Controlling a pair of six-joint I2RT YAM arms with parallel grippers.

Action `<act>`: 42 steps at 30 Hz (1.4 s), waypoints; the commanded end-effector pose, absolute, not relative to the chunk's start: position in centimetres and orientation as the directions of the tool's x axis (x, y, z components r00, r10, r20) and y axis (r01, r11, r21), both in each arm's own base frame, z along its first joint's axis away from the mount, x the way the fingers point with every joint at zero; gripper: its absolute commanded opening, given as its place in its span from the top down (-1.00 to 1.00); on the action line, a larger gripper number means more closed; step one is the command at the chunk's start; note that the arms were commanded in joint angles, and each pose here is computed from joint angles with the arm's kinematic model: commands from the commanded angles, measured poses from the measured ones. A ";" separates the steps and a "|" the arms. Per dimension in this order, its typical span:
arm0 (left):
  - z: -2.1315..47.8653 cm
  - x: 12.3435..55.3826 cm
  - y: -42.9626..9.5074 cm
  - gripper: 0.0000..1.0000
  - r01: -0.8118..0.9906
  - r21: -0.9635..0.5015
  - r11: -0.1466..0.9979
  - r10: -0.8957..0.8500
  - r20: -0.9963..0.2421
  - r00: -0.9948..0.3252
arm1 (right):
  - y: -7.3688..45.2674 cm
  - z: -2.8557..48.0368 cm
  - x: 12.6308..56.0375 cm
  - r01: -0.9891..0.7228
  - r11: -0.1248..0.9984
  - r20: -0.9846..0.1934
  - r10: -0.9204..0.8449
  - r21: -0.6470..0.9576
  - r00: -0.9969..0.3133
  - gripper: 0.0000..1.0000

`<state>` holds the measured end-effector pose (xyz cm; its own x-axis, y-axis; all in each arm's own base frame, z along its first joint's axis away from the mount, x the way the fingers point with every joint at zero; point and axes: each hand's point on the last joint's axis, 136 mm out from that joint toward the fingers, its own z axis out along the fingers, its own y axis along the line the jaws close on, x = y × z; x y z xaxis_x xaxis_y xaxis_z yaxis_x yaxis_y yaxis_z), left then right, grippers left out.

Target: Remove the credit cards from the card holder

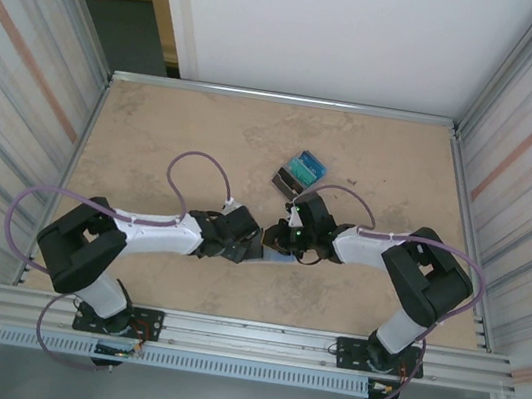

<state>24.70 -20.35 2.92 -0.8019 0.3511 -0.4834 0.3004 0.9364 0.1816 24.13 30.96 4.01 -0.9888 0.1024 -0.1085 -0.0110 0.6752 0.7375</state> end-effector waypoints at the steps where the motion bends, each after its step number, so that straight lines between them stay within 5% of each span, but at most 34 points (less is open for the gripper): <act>1: 2.4 24.4 -19.7 -0.97 0.292 0.218 0.931 0.362 -0.456 -0.813 | 31.0 4.8 23.9 -0.001 0.639 -0.093 0.110 0.769 -0.990 0.80; 15: 2.5 24.5 -19.8 -0.97 0.291 0.218 0.931 0.361 -0.459 -0.811 | 29.9 3.1 24.2 0.042 0.644 -0.066 0.143 0.764 -0.987 0.98; 42: 3.0 25.8 -19.0 -0.97 0.286 0.263 0.921 0.382 -0.474 -0.793 | 27.1 3.4 24.8 0.024 0.741 -0.117 0.139 0.671 -0.983 1.00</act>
<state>25.34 -19.98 3.10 -0.7948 0.3568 -0.4909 0.2921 0.9340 0.2059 24.40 27.75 2.66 -0.9860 0.1425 -0.0867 0.0430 0.7194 0.6932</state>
